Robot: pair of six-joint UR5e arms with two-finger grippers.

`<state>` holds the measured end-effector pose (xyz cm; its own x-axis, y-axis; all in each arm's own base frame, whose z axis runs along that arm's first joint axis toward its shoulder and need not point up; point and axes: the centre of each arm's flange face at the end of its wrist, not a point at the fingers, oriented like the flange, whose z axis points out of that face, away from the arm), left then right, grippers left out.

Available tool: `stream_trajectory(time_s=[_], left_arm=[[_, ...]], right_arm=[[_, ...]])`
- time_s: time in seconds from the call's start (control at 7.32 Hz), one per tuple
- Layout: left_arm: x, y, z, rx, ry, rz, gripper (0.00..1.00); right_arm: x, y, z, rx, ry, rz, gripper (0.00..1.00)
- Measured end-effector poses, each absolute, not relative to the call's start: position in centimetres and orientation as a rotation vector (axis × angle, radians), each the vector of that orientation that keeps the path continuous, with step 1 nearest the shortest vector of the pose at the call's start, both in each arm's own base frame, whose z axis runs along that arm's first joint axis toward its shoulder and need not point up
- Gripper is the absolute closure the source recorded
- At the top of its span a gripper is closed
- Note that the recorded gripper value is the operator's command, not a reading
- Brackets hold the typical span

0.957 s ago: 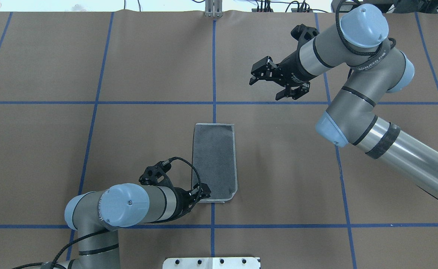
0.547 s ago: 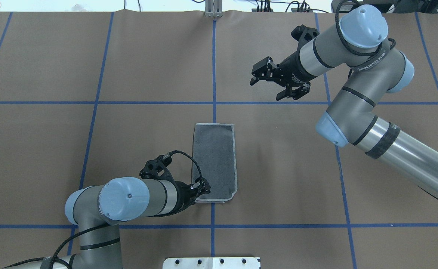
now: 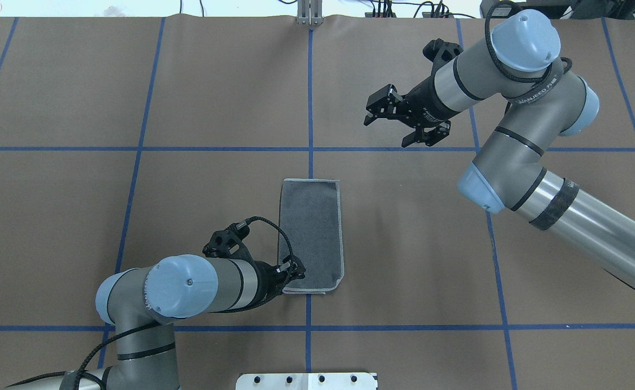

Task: Fold towel twice with both arms
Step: 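Move the left gripper down to the towel end nearest the robot, then grasp the near towel end with the left gripper and fold it toward the far end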

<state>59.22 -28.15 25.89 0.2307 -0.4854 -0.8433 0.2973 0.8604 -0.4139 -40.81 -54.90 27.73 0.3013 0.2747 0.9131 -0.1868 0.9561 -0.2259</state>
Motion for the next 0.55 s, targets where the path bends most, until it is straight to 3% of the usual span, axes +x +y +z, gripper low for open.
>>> stream_trajectory(time_s=[0.14, 0.27, 0.41, 0.55], left_arm=[[59.34, -28.17, 25.91, -0.179, 1.224, -0.543, 0.48], [59.42, -28.16, 25.77, -0.18, 1.226, -0.543, 0.69], [59.48, -28.14, 25.61, -0.18, 1.227, -0.542, 1.0], [59.51, -28.14, 25.49, -0.182, 1.228, -0.543, 1.0]], right_arm=[[-40.82, -54.91, 27.76, -0.082, -1.227, 0.307, 0.0], [-40.83, -54.92, 27.78, -0.083, -1.226, 0.307, 0.0], [-40.83, -54.92, 27.79, -0.083, -1.226, 0.307, 0.0], [-40.83, -54.92, 27.78, -0.082, -1.227, 0.307, 0.0]])
